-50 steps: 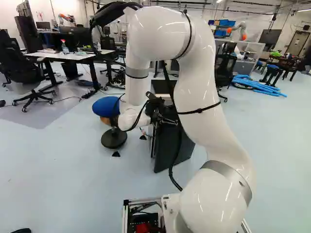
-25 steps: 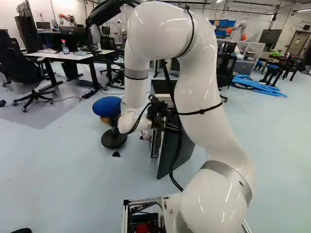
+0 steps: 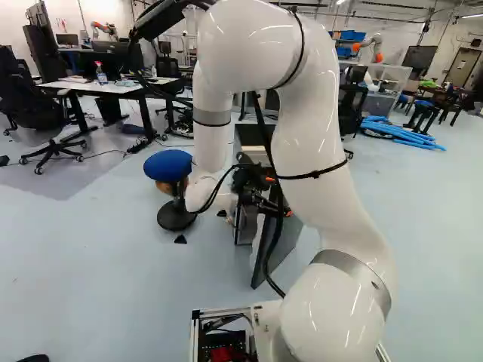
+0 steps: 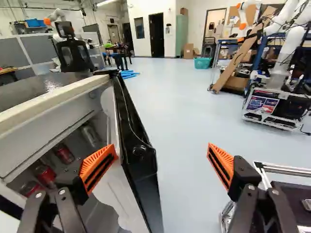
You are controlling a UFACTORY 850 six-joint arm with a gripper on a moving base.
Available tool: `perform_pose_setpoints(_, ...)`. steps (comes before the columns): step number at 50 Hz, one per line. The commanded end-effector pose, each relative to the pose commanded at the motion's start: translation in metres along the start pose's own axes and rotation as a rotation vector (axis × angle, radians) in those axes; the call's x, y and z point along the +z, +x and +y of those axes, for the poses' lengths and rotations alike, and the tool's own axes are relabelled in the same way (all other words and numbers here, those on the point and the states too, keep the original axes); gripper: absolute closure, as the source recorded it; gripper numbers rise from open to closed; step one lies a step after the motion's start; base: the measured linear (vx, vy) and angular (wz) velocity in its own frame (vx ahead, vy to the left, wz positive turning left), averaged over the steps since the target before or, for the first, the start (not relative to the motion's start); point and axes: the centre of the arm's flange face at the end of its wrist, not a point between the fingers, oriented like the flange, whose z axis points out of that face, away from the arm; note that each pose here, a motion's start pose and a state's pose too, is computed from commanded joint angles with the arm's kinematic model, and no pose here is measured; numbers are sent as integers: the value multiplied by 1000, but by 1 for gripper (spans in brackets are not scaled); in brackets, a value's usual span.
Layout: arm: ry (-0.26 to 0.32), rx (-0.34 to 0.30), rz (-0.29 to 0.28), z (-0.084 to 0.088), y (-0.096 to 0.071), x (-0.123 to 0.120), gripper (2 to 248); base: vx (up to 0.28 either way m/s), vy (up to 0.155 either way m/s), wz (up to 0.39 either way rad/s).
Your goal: Grab a drink from the fridge
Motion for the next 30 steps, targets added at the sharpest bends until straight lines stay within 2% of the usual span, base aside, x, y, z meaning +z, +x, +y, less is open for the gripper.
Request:
perform_pose_setpoints(14, -99, 14, 5, 9, 1, 9, 3, 0, 0, 0)
perform_pose_setpoints(30, -227, 51, 2, 8, 6, 24, 3, 0, 0, 0)
